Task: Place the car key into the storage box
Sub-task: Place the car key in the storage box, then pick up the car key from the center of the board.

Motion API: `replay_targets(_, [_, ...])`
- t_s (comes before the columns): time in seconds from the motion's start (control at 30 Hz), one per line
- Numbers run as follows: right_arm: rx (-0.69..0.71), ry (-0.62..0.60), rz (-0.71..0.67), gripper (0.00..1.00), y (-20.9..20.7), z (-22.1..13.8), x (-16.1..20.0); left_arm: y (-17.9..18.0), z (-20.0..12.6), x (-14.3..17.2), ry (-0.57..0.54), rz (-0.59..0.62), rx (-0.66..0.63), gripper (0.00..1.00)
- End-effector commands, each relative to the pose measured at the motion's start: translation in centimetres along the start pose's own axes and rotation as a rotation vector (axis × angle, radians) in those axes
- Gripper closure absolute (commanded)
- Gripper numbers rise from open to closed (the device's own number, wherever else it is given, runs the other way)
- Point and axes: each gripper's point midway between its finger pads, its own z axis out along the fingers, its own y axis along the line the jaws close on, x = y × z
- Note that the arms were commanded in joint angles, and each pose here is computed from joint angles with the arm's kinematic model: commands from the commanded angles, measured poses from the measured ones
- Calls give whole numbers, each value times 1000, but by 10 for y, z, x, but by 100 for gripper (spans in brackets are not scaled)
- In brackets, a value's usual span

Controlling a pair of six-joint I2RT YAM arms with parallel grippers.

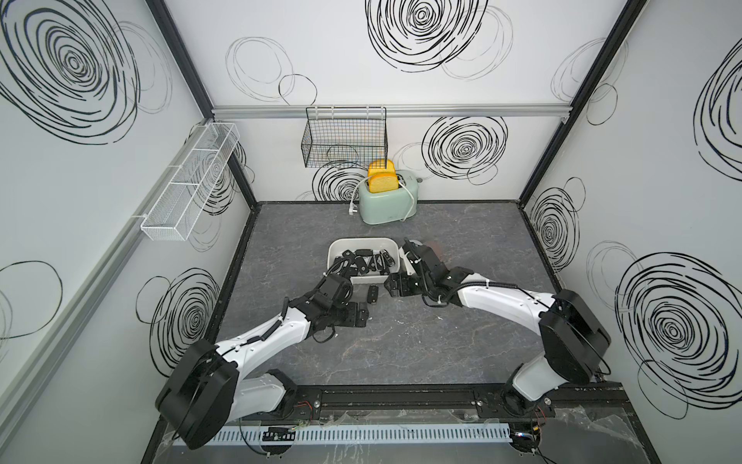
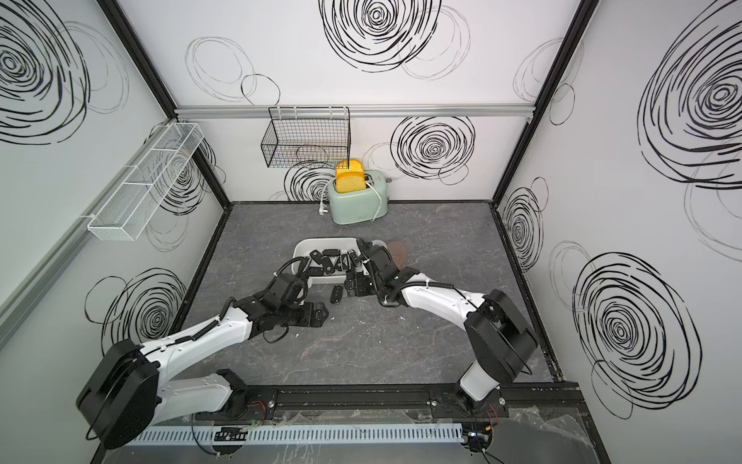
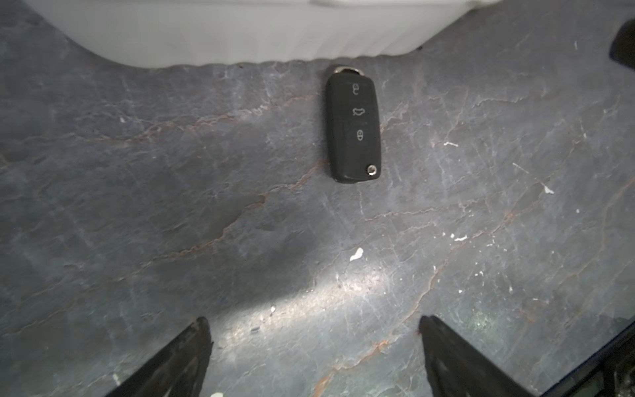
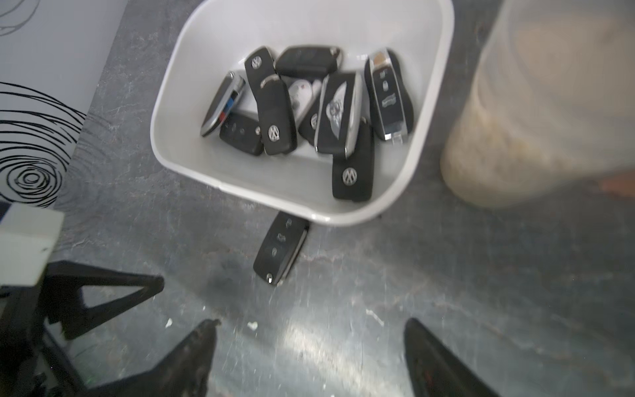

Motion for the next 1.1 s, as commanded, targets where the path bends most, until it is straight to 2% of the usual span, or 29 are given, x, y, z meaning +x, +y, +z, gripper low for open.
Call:
replay_targets(0.0, [-62,-31,27,1,7,-17,11,-15,6,-24,-59,56,-9,2])
replay_targets(0.13, [-50,-45,57,1,-6,-32,26,-29,18,-31,-39,110,-30,2])
replay_targets(0.37, [-16,-64,47,1,-20,-49,31,-44,37,-49,-37,146,-55,0])
replay_targets(0.53, [-10,-65,75,1,-26,-53,39,-50,56,-56,-5,188,-72,10])
replay_targets(0.73, [3,-75,97,1,-33,-57,42,-39,75,-58,15,198,-140,23])
replay_targets(1.07, [2,-62,110,1,-37,-53,41,-31,83,-56,28,213,-180,47])
